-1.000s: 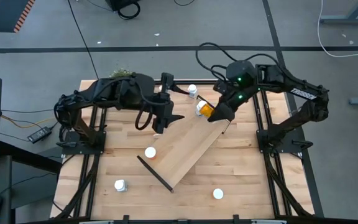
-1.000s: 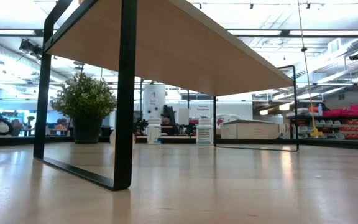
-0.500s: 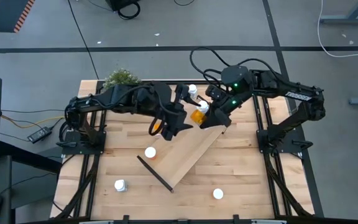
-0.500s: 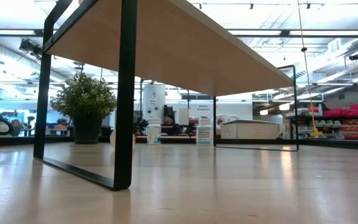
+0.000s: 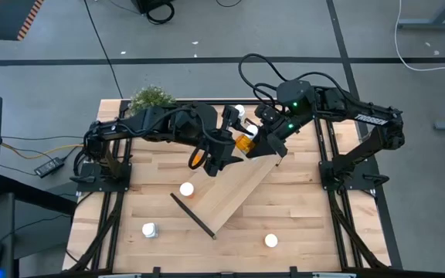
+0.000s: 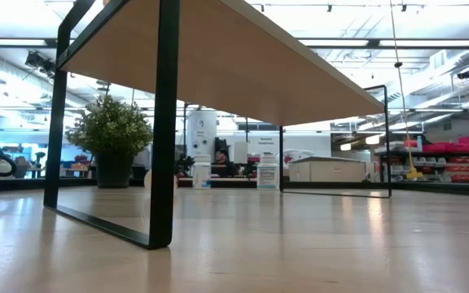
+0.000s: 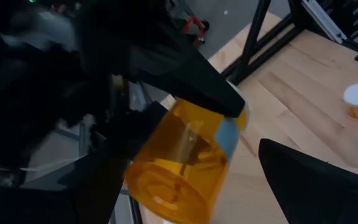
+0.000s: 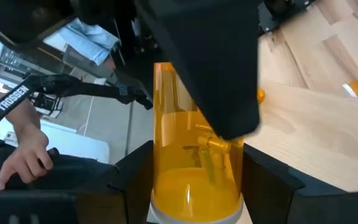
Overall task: Pick and place medicine bottles onto shelf by color
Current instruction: Put the right orange pill bottle on the shelf
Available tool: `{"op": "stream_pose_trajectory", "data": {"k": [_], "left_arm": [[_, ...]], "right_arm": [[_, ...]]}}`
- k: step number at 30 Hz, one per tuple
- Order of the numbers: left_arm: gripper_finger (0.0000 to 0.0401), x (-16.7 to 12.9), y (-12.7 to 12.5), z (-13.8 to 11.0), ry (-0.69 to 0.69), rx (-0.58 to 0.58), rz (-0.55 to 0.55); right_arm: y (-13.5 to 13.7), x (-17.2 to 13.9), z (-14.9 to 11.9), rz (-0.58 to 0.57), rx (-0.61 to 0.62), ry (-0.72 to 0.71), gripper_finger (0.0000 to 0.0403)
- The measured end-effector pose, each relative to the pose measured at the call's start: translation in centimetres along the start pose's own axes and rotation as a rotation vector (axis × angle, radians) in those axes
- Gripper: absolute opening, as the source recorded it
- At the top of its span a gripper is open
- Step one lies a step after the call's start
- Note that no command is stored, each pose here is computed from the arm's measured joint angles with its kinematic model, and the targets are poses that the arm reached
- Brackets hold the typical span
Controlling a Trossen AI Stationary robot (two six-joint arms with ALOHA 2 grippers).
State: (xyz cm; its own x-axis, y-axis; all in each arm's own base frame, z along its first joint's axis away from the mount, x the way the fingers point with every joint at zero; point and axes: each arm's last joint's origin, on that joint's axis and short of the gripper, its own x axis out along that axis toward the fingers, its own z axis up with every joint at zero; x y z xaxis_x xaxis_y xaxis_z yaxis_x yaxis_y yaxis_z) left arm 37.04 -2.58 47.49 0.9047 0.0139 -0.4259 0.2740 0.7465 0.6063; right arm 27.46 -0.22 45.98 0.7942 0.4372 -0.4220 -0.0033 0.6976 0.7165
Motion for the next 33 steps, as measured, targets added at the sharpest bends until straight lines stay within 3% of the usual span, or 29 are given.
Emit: {"op": "stream_pose_trajectory", "data": {"k": [16, 25, 33], "left_arm": [[0.0232, -0.35, 0.15, -0.27, 0.075, -0.001, 0.066], [0.0220, -0.41, 0.16, -0.37, 0.095, 0.001, 0.078], [0.0203, -0.44, 0.24, -0.49, 0.121, -0.031, 0.107]], "right_arm": [[-0.84, -0.48, 0.40, -0.030, 0.021, -0.010, 0.0211], [-0.90, -0.49, 0.45, -0.047, -0.004, -0.022, 0.0216], [-0.67, -0.87, 0.69, -0.065, -0.028, -0.077, 0.0272]]}}
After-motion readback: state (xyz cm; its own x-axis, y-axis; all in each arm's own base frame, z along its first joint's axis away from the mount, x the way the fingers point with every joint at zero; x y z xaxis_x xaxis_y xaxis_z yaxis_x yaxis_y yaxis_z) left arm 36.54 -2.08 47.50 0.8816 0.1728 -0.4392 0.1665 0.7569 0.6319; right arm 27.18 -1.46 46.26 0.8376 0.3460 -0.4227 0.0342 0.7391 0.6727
